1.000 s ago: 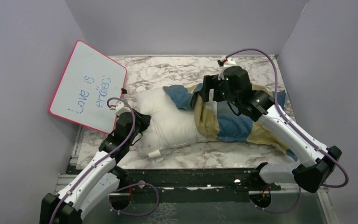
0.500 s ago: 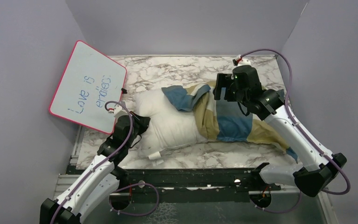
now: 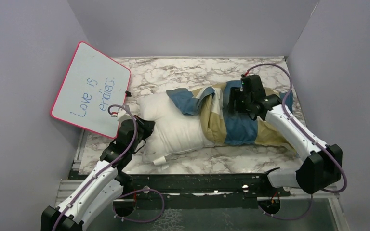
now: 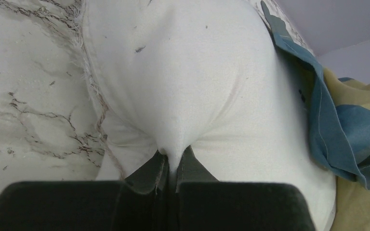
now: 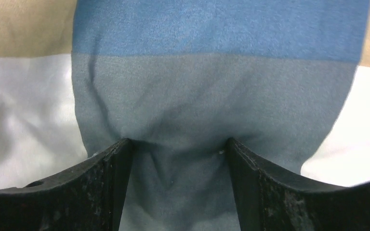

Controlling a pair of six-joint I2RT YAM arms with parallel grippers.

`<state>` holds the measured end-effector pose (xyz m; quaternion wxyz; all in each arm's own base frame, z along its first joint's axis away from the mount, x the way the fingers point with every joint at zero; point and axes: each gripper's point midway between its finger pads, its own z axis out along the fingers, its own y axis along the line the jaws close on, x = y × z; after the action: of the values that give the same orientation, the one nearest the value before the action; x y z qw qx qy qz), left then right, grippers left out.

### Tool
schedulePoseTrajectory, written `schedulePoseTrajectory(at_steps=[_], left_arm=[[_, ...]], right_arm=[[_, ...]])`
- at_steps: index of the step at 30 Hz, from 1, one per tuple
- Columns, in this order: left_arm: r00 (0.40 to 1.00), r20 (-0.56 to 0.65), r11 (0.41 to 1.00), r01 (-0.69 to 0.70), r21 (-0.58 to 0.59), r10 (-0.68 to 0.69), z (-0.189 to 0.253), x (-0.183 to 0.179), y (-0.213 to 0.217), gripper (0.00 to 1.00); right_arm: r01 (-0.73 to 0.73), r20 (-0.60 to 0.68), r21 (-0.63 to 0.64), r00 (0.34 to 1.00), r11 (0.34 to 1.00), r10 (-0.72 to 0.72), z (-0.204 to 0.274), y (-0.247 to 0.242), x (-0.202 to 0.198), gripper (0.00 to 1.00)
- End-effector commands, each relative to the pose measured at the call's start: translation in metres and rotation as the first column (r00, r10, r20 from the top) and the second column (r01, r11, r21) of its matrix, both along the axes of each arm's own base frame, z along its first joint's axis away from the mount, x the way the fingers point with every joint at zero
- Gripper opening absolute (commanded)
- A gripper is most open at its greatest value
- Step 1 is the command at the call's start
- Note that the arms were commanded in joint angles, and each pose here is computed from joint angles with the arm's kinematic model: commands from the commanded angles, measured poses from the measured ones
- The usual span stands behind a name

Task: Put the pillow into the pillowcase
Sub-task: Stuff the pillow into the pillowcase.

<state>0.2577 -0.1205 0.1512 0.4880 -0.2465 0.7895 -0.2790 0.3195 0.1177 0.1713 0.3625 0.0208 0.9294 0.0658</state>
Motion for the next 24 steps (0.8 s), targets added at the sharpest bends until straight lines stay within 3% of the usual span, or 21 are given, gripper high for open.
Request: schedulePoseTrajectory(at_steps=[1, 3, 4, 5, 11, 15, 18, 20, 21, 23, 24], left_arm=[[0.999, 0.046, 1.0, 0.003, 0.002, -0.003, 0.009, 0.007, -0.001, 0.0], [0.999, 0.044, 1.0, 0.003, 0.002, -0.003, 0.008, 0.008, -0.001, 0.0], [0.999, 0.049, 1.0, 0.002, -0.003, -0.002, 0.009, 0.009, -0.002, 0.0], [0.998, 0.061, 1.0, -0.002, -0.008, 0.002, 0.01, 0.011, -0.002, 0.0], [0.984, 0.162, 0.997, -0.082, 0.008, 0.079, 0.029, 0.039, 0.004, 0.0], [0.981, 0.189, 0.999, -0.041, 0.025, 0.035, 0.039, 0.069, -0.016, 0.0], [0.979, 0.205, 0.999, -0.02, 0.03, 0.013, 0.047, 0.092, -0.031, 0.0], [0.975, 0.224, 0.999, 0.005, 0.046, -0.015, 0.057, 0.103, -0.039, 0.0], [0.972, 0.231, 0.998, 0.019, 0.054, -0.031, 0.061, 0.106, -0.043, 0.0], [0.971, 0.235, 0.997, 0.036, 0.065, -0.05, 0.067, 0.104, -0.043, 0.13], [0.976, 0.214, 0.997, 0.035, 0.076, -0.05, 0.065, 0.1, -0.04, 0.26]], right_arm=[[-0.215, -0.008, 0.068, 0.976, 0.974, 0.216, -0.015, 0.043, 0.026, 0.55], [-0.275, 0.048, 0.049, 0.961, 0.96, 0.272, 0.004, 0.054, 0.049, 0.14], [-0.309, 0.099, 0.044, 0.948, 0.95, 0.304, 0.016, 0.062, 0.062, 0.03], [-0.354, 0.159, 0.049, 0.926, 0.934, 0.343, 0.029, 0.072, 0.073, 0.0], [-0.485, 0.41, 0.037, 0.805, 0.874, 0.429, 0.078, 0.112, 0.126, 0.0], [-0.463, 0.461, -0.08, 0.768, 0.883, 0.445, 0.089, 0.114, 0.172, 0.0], [-0.416, 0.437, -0.115, 0.794, 0.902, 0.422, 0.093, 0.108, 0.201, 0.0], [-0.383, 0.415, -0.106, 0.821, 0.918, 0.391, 0.108, 0.105, 0.208, 0.09], [-0.377, 0.378, -0.095, 0.843, 0.922, 0.383, 0.109, 0.103, 0.203, 0.19], [-0.349, 0.293, -0.039, 0.892, 0.936, 0.345, 0.103, 0.097, 0.185, 0.38], [-0.345, 0.264, -0.018, 0.904, 0.938, 0.337, 0.1, 0.094, 0.172, 0.45]])
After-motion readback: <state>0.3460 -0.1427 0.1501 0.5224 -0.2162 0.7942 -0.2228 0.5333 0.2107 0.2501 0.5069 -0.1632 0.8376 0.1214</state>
